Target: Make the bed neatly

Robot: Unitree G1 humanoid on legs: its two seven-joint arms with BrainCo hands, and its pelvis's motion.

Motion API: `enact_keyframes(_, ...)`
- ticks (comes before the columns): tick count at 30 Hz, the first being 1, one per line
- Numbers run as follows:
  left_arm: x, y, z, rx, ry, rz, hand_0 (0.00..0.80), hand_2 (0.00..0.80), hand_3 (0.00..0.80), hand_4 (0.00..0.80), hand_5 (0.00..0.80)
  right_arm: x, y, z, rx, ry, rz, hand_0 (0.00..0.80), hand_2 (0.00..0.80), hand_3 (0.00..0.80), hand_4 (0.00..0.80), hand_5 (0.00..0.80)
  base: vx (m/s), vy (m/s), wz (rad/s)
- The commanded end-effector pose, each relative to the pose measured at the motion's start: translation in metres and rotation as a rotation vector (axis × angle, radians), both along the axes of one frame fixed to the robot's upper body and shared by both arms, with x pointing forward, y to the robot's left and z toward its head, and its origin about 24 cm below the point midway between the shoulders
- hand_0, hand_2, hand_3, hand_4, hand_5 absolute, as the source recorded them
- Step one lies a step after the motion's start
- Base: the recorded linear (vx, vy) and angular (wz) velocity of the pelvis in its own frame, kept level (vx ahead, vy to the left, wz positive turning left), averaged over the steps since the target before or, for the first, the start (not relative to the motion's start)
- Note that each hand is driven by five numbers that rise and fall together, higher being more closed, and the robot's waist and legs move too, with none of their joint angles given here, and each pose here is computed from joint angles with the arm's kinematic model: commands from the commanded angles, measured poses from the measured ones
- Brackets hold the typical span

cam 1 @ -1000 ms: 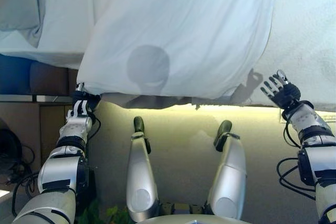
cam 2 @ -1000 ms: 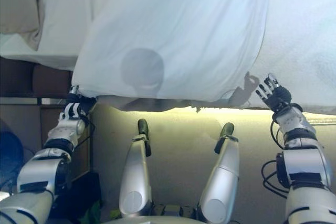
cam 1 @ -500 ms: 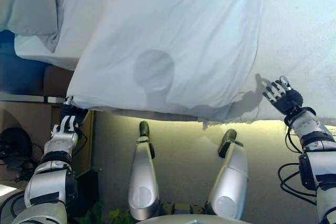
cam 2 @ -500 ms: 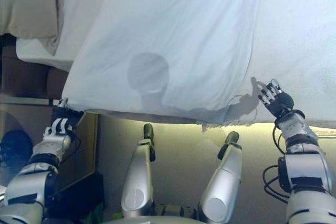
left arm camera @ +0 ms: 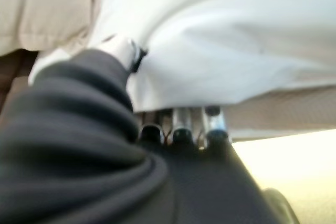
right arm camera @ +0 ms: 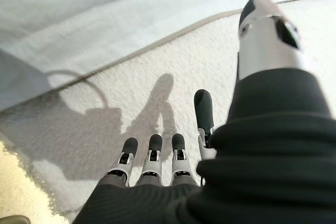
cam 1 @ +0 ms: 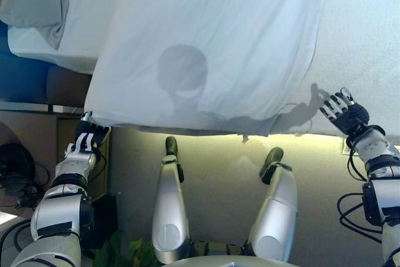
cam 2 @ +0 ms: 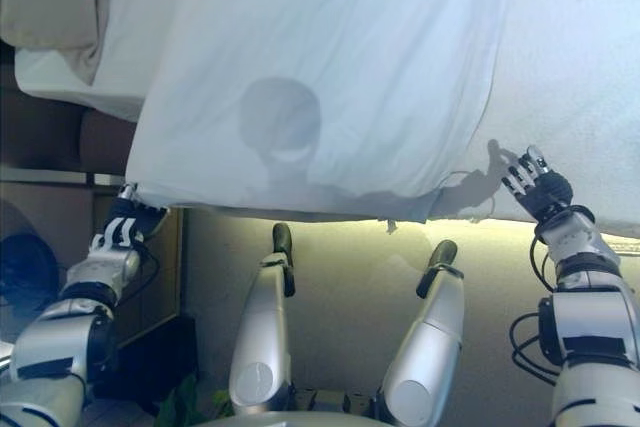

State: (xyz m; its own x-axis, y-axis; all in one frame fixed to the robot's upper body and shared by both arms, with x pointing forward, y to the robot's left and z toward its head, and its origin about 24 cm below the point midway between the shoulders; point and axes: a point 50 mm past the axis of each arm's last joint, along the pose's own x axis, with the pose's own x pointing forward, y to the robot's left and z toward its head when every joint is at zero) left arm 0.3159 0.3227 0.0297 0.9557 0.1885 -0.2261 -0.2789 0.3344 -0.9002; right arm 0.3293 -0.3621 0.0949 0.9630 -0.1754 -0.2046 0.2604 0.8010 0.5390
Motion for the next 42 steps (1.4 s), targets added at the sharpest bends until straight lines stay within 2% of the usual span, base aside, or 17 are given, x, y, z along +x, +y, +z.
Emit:
enact_keyframes(1,-0.029,0.058,0.015,0.075,0.027,0.216,0.800,0.800,0.800,0.800,0.800,0.009,0.008,0.008,-0.018,-0.027,0.041,0.000,0.000,0.000,0.000,0.000,-0.002,0.102,-0.11)
enact_keyframes(2,-0.028,0.056,0.013,0.071,0.042,0.207,0.800,0.800,0.800,0.800,0.800,0.010,0.008,0.009,-0.021,-0.028,0.037,0.000,0.000,0.000,0.000,0.000,-0.002,0.096,-0.11)
enact_keyframes(3,-0.028,0.054,0.012,0.067,0.050,0.196,0.681,0.681,0.681,0.681,0.681,0.010,0.009,0.010,-0.022,-0.029,0.034,0.000,0.000,0.000,0.000,0.000,-0.004,0.085,-0.08)
enact_keyframes(4,-0.027,0.052,0.010,0.055,0.058,0.176,0.000,0.000,0.000,0.000,0.000,0.011,0.009,0.011,-0.023,-0.030,0.031,0.000,0.000,0.000,0.000,0.000,0.013,0.077,-0.07)
enact_keyframes(13,-0.014,0.012,-0.012,-0.053,0.135,0.014,0.000,0.000,0.000,0.000,0.000,0.024,0.030,0.013,0.002,-0.057,0.116,0.000,0.000,0.000,0.000,0.000,0.010,0.013,0.01)
enact_keyframes(26,-0.012,-0.009,-0.023,-0.085,0.112,-0.077,0.000,0.000,0.000,0.000,0.000,0.030,0.040,0.015,0.007,-0.084,0.138,0.000,0.000,0.000,0.000,0.000,-0.006,0.012,0.01)
enact_keyframes(35,-0.028,-0.008,-0.041,-0.114,0.144,-0.052,0.000,0.000,0.000,0.000,0.000,0.028,0.044,0.007,0.037,-0.099,0.144,0.000,0.000,0.000,0.000,0.000,-0.011,-0.030,0.02)
enact_keyframes(42,-0.062,-0.019,-0.079,-0.173,0.245,-0.065,0.000,0.000,0.000,0.000,0.000,0.023,0.046,-0.007,0.081,-0.103,0.120,0.000,0.000,0.000,0.000,0.000,-0.005,-0.047,0.02)
